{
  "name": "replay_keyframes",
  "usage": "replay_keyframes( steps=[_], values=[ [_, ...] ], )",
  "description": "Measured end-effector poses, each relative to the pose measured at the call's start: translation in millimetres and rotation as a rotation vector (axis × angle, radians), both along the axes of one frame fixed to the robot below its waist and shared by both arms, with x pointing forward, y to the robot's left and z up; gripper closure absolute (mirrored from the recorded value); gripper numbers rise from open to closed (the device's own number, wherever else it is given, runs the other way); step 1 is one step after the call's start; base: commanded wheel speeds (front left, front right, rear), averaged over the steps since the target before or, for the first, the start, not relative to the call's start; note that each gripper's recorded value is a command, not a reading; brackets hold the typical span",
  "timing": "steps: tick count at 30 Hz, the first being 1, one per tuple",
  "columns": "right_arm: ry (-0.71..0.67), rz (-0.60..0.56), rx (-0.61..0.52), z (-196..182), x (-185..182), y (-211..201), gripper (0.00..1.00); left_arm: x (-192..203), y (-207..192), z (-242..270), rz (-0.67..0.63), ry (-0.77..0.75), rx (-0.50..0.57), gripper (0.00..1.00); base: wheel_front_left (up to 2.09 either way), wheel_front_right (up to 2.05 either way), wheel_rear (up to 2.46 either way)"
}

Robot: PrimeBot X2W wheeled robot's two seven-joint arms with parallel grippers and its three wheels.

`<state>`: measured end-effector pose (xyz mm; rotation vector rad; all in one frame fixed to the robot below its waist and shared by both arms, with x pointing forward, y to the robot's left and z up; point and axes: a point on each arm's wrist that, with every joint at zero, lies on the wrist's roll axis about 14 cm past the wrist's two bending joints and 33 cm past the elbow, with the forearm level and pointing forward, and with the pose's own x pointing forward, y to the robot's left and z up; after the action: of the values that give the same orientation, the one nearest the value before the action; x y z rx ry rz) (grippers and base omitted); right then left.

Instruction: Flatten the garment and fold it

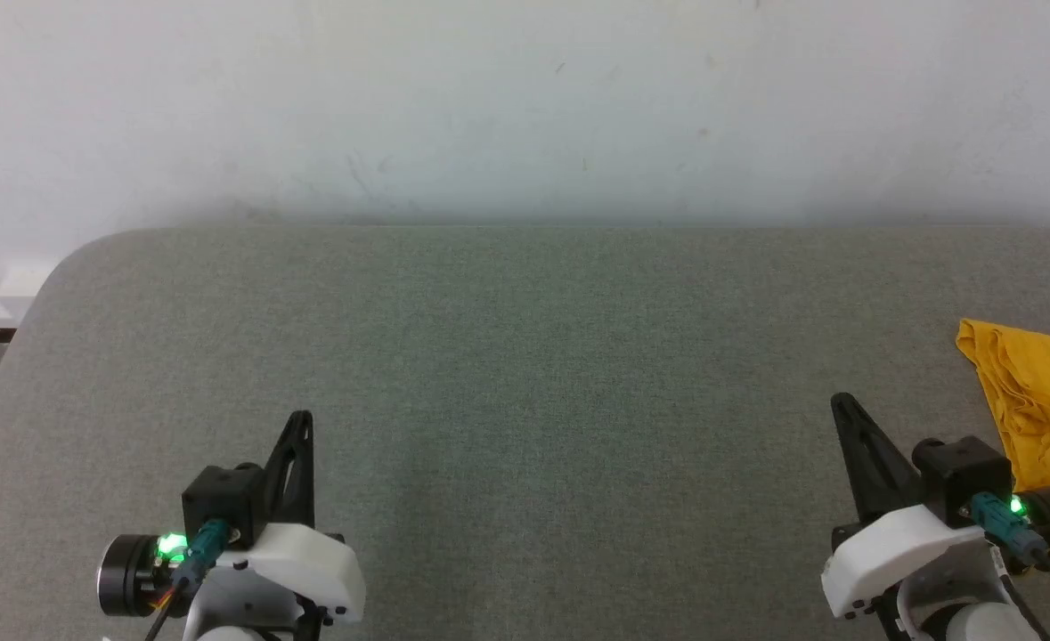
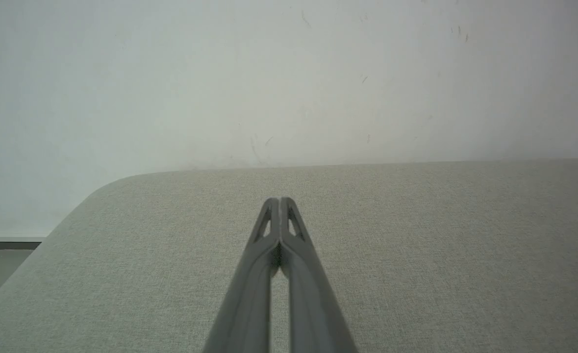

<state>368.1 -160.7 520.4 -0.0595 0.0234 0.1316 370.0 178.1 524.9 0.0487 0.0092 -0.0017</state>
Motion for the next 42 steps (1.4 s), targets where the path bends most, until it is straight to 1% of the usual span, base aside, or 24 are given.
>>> replay_keyframes(
  steps=[42],
  values=[
    [0.0,0.0,0.0,0.0,0.1,0.1,1.0,0.0,0.0,-0.1,0.0,0.0,0.0,1.0,0.0,0.0,0.0]
  ],
)
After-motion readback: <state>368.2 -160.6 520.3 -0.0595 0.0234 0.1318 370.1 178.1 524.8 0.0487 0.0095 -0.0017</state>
